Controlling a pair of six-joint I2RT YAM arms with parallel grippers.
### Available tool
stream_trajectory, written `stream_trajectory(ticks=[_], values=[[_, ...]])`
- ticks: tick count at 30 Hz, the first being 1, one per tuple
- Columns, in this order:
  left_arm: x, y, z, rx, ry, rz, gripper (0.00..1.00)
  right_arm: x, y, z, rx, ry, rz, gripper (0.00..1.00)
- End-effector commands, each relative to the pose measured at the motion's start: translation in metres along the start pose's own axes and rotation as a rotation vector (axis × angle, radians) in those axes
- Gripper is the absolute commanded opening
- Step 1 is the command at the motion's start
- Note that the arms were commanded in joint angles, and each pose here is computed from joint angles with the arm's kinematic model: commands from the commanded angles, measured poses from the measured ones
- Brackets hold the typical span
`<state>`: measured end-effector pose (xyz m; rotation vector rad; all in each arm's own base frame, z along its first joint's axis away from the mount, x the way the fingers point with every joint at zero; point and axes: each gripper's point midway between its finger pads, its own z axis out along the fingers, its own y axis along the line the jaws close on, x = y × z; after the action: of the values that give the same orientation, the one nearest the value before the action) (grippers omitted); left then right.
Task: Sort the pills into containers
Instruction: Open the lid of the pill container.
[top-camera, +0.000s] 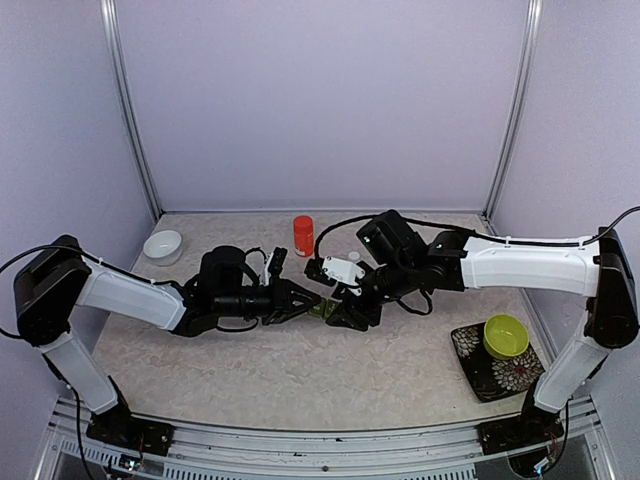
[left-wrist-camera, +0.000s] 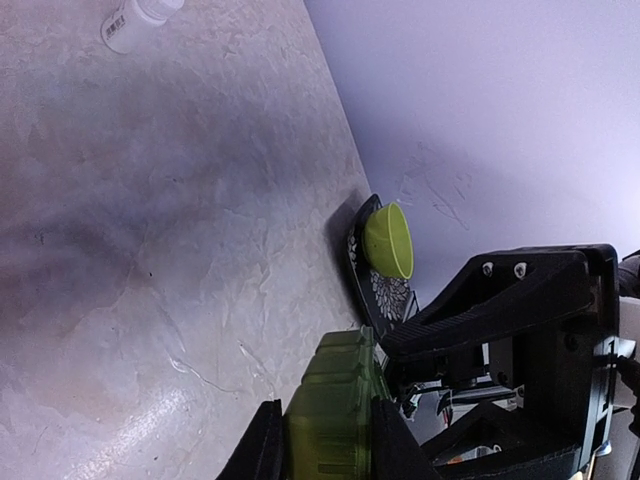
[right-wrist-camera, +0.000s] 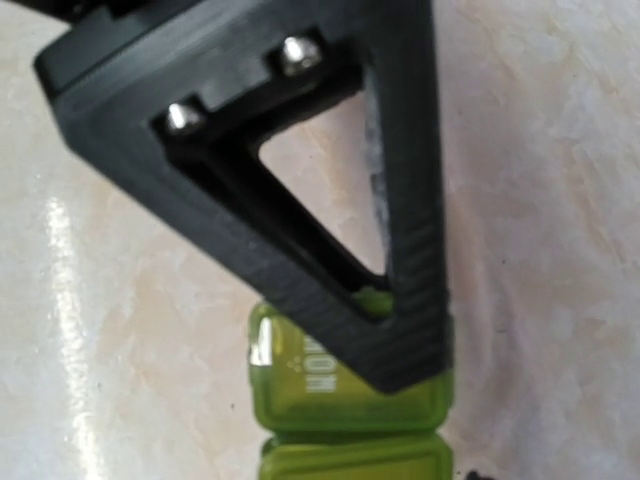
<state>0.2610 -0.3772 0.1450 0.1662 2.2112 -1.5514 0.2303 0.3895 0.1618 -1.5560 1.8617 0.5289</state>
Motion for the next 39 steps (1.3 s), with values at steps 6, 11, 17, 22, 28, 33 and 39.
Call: stream_trajectory(ticks=[6, 11, 17, 22, 28, 33, 39], values=[[0.001, 0.003, 0.0, -0.007, -0.002, 0.023, 0.18, -0.009, -0.02, -0.011, 0.111, -0.011, 0.0, 0.63], [0.002, 0.003, 0.002, -0.007, 0.0, 0.019, 0.18, 0.0, -0.018, 0.001, 0.119, 0.025, -0.011, 0.64], [0.003, 0.004, 0.003, -0.007, 0.004, 0.017, 0.18, 0.0, -0.021, 0.005, 0.144, 0.024, -0.011, 0.65], [0.004, 0.004, 0.003, -0.005, 0.004, 0.016, 0.18, -0.003, -0.012, 0.01, 0.114, 0.016, -0.033, 0.66], [0.005, 0.003, 0.002, -0.002, 0.007, 0.018, 0.18, 0.001, -0.028, 0.011, 0.21, 0.039, -0.009, 0.67], [0.006, 0.004, 0.002, -0.005, 0.009, 0.019, 0.18, -0.011, -0.036, -0.007, 0.271, -0.01, -0.008, 0.67], [0.009, 0.002, 0.004, 0.003, 0.016, 0.019, 0.18, -0.016, -0.049, -0.026, 0.356, -0.037, -0.008, 0.68]])
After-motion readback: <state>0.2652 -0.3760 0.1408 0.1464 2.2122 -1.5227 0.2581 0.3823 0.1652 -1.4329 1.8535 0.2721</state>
